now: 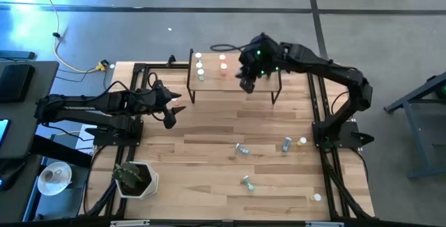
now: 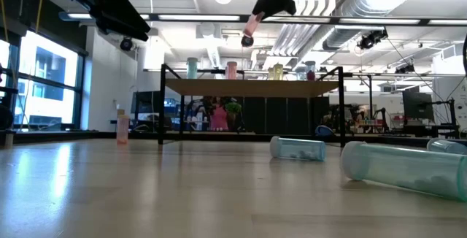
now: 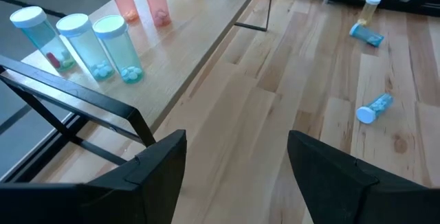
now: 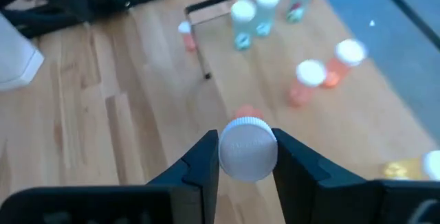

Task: Pick and place medicine bottles onto shelf by color
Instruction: Align the pink pill bottle with the pink pill bottle

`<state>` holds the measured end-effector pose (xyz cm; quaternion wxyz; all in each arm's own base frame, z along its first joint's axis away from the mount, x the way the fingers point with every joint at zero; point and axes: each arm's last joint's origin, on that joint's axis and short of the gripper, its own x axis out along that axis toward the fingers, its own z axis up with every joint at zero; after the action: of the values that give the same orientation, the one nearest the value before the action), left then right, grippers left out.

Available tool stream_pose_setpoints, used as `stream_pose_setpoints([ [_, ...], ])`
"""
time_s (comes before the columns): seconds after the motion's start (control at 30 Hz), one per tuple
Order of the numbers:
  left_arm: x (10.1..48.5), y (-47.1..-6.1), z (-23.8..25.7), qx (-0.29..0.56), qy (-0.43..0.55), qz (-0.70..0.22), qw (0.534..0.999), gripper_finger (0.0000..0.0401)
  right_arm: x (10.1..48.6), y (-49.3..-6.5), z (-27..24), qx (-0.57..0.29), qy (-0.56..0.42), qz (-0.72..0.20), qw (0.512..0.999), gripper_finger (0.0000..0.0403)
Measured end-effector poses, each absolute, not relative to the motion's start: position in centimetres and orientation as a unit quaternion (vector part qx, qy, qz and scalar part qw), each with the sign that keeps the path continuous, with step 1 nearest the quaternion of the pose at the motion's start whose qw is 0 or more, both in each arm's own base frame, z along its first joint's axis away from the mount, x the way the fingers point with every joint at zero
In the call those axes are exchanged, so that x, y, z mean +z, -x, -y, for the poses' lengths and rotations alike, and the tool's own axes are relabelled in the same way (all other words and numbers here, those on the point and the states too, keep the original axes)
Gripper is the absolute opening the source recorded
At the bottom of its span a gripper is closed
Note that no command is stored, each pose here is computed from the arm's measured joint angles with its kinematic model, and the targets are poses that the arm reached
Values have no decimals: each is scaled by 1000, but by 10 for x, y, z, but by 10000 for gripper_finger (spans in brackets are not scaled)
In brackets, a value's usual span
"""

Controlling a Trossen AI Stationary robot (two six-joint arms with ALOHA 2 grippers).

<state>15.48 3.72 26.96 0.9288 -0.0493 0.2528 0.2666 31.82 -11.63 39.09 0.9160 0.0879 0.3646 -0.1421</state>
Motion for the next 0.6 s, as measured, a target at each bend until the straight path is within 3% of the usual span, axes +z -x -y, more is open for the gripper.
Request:
stream_pose_setpoints([
  [0.4, 270, -155, -37, 266, 49, -253, 929, 241, 422, -311, 149, -172, -56, -306, 935, 95],
  [0.6, 270, -155, -37, 266, 49, -253, 929, 241, 418, -334, 165, -165, -64, -348, 921, 95],
])
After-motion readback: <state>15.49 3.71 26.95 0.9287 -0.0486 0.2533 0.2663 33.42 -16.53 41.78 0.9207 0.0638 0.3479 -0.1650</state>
